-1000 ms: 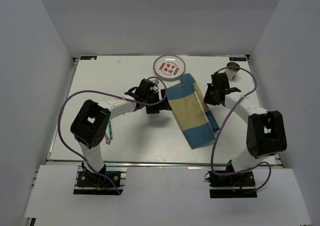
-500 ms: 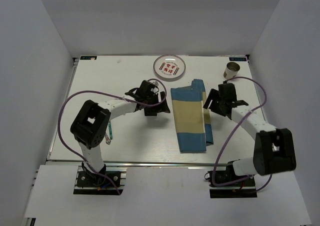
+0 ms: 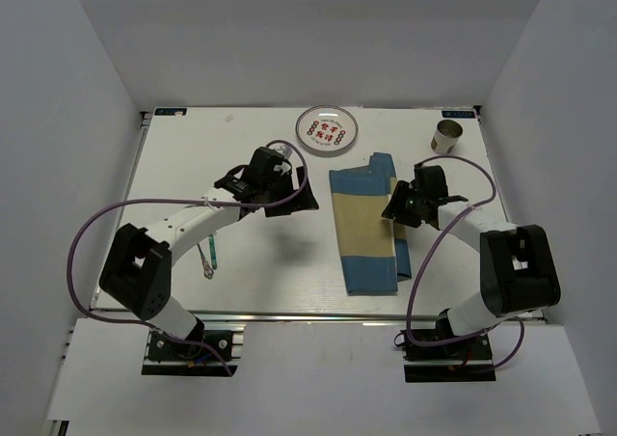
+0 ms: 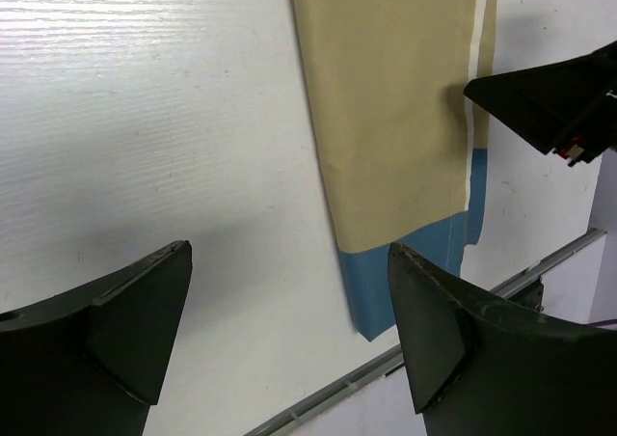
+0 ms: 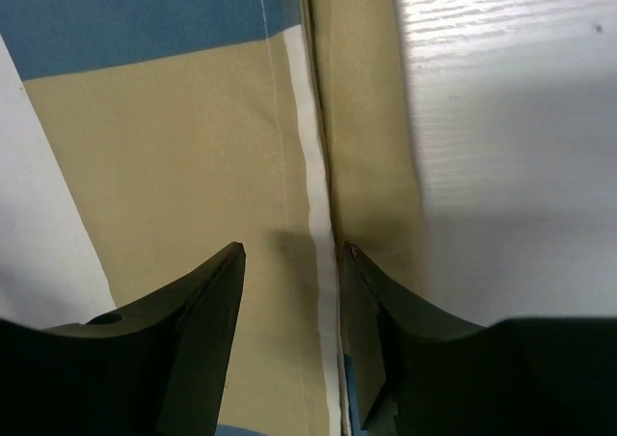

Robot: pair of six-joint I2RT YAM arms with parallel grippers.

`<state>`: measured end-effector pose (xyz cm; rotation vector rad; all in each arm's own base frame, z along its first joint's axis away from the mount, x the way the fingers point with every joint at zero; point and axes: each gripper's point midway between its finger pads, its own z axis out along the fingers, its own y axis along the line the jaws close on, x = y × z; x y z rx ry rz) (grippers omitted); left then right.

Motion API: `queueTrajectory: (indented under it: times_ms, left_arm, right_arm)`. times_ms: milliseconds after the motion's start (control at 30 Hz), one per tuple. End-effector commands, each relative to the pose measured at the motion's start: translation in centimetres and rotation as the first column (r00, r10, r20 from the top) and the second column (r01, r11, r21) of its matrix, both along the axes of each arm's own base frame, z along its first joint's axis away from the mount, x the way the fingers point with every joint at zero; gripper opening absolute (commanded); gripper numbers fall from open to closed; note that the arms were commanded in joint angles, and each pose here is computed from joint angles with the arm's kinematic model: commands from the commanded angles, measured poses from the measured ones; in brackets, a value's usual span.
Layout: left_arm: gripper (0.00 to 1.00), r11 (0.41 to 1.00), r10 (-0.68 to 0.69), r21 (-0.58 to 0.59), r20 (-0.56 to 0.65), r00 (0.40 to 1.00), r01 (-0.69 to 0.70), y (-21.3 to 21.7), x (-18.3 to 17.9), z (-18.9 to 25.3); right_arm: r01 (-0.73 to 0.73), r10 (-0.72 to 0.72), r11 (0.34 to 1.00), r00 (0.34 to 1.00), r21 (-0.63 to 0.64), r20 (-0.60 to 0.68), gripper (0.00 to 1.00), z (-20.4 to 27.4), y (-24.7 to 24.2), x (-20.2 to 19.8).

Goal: Set the dinner table for one person

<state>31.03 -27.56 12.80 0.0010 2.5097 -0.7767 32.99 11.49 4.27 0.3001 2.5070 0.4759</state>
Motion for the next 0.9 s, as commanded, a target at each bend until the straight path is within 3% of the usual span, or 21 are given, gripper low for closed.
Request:
queueTrajectory:
  times_ms: [0, 333, 400, 500, 533, 867]
  left_arm:
    - [0.92, 0.999, 0.007, 0.031, 0.017, 1.000, -0.008, 1.5, -0.7, 0.9]
    - [0.94, 0.999, 0.005, 0.034, 0.036, 0.999, -0.006, 2.1, -1.3, 1.9]
    - [0.94, 1.000, 0.004, 0.029, 0.041, 0.999, -0.005, 2.1, -1.2, 2.3]
    - [0.94, 1.000, 0.003, 0.020, 0.050, 0.999, -0.004, 2.0, -1.3, 2.8]
    - [0.94, 1.000, 0.003, 0.020, 0.050, 0.999, -0.004, 2.0, -1.3, 2.8]
    - [0.96, 1.000, -0.011, -0.009, 0.058, 0.998, 0.011, 1.7, -1.6, 3.3]
  right_arm:
    - [-0.043, 0.042, 0.998, 0.999, 0.042, 0.021, 0.51, -0.2, 1.1, 0.5]
    - [-0.004, 0.004, 1.000, 0.999, 0.015, -0.035, 0.45, -2.2, 0.5, -0.1]
    - [-0.012, 0.013, 1.000, 0.999, 0.023, -0.037, 0.36, -2.3, 0.6, -0.1]
    - [-0.025, 0.026, 0.999, 0.999, 0.035, -0.025, 0.08, -2.1, 0.9, -0.1]
    - [-0.035, 0.036, 0.998, 0.999, 0.048, -0.012, 0.03, -1.8, 1.2, 0.0]
    - [-0.066, 0.053, 0.992, 0.991, 0.106, 0.124, 0.00, 3.5, 2.4, 1.6]
